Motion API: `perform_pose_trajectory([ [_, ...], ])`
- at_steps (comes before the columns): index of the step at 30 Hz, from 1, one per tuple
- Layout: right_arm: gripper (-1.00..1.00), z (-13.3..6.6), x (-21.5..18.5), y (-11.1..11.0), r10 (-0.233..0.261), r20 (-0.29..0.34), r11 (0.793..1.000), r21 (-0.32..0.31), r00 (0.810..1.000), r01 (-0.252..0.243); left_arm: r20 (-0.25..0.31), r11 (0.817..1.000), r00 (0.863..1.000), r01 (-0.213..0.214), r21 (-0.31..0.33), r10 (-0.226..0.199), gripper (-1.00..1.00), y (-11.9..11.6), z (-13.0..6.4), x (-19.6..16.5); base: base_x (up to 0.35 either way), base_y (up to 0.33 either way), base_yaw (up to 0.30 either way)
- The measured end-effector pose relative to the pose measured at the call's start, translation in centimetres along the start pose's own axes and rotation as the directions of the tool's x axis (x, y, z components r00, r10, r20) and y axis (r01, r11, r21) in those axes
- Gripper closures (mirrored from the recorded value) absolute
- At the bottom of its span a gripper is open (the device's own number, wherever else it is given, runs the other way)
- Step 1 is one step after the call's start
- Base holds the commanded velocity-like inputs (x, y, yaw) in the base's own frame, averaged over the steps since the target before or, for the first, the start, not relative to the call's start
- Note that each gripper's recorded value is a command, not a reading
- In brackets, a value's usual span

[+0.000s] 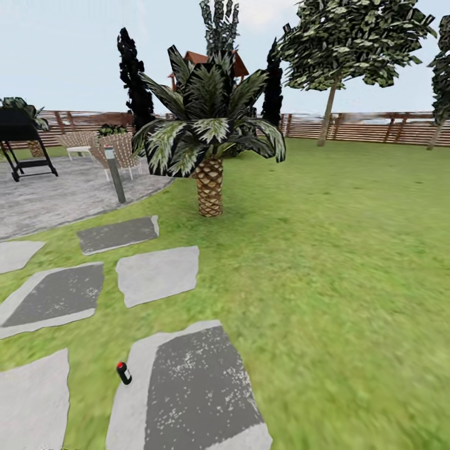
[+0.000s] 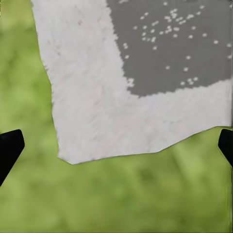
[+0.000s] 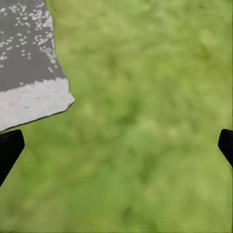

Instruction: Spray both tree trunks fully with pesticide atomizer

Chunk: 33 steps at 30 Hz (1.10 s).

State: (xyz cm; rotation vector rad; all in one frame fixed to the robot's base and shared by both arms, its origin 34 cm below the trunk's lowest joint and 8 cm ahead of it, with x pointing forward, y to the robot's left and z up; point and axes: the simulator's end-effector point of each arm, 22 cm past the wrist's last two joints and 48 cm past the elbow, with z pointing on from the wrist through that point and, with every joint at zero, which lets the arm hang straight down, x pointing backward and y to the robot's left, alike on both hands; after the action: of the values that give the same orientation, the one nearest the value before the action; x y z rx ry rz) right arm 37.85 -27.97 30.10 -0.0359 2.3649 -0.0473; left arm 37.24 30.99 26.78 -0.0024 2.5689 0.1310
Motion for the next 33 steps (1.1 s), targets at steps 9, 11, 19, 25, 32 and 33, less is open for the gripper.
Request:
perform_pose_trajectory([
  [9,-1.00,0.00,0.00,0.01,0.001,0.000,1.000,0.000,1.000,-0.001,0.000,1.000,1.000,-0.001,0.000,0.001,-1.00,-0.01,0.00,0.00,0.132,-0.105,0.277],
  [11,-1.00,0.00,0.00,0.02,0.000,0.000,1.000,0.000,1.000,0.000,0.000,1.000,1.000,0.000,0.000,0.000,-1.00,0.00,0.00,0.00,0.016,-0.008,0.277],
  [19,-1.00,0.00,0.00,0.08,0.000,0.000,1.000,-0.001,1.000,0.000,0.000,1.000,1.000,-0.002,0.001,0.002,-1.00,-0.02,0.00,0.00,0.002,-0.001,0.277],
  [25,-1.00,0.00,0.00,0.10,0.000,0.000,1.000,-0.001,1.000,0.000,0.000,1.000,1.000,-0.002,0.002,0.002,-1.00,-0.14,0.00,0.00,0.000,0.000,0.277],
  [32,-1.00,0.00,0.00,0.09,0.001,0.000,1.000,-0.001,1.000,-0.001,0.000,1.000,1.000,-0.001,0.002,0.001,-1.00,-0.13,0.00,-0.01,0.014,0.000,0.277],
  [33,-1.00,0.00,0.00,0.10,0.001,0.000,1.000,-0.001,1.000,-0.001,0.000,1.000,1.000,-0.001,0.002,0.001,-1.00,-0.13,0.00,-0.01,0.085,-0.016,0.277],
])
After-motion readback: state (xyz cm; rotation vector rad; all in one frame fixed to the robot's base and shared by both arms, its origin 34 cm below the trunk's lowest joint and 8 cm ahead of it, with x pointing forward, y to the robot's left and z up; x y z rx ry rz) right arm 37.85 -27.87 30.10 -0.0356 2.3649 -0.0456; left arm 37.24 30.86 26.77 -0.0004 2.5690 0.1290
